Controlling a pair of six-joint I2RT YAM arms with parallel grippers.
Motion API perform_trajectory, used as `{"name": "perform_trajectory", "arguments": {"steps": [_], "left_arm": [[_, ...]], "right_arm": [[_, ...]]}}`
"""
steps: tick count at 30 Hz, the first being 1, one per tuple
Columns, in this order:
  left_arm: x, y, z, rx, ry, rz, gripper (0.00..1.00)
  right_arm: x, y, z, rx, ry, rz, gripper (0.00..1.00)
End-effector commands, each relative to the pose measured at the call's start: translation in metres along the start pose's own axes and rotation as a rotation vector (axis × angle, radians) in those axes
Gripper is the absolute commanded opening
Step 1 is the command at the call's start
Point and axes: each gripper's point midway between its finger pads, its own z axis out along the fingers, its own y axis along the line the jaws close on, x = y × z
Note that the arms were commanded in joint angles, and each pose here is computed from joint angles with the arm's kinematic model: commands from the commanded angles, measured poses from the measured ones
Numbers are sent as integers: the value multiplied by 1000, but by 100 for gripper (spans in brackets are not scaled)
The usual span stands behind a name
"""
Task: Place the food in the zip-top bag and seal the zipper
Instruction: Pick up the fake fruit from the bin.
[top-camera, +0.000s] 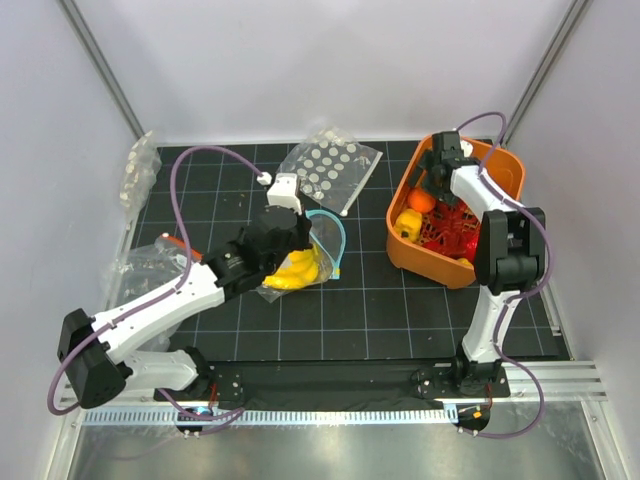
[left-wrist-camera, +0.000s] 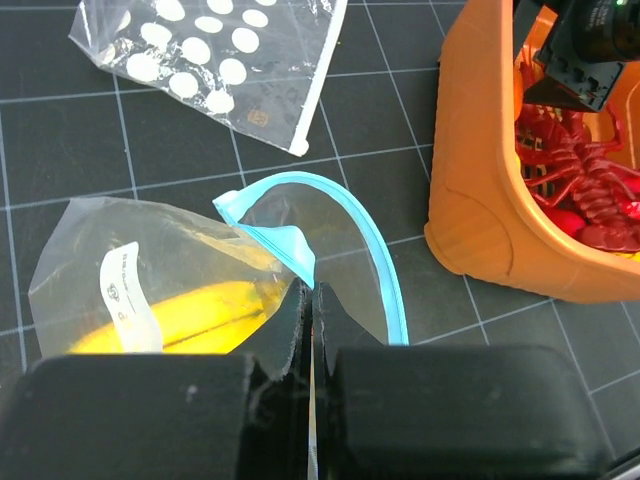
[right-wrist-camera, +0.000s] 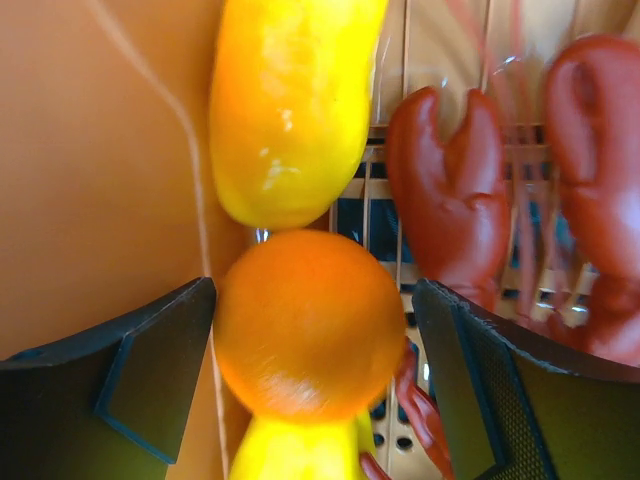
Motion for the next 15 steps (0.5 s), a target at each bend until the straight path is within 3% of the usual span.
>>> {"name": "perform_trajectory", "arguments": {"steps": [1,5,7,9,15], "left_arm": [[-35,-16,0,52,-81,19,0],[-36,-12,6,51,-74,86,0],[-34,-13,9,61,-70,101,0],[-35,-16,11,75,-70,116,0],[-37,-24,14,113,-37,105,0]], "right_arm": [[2,9,16,-38,25,43,88],[6,6,26,-33,26,66,79],[2,8,26,-45,7,59,65],[-4,9,20,-52,-5,54,56],[-32,9,-32,-67,-78,47,51]]}}
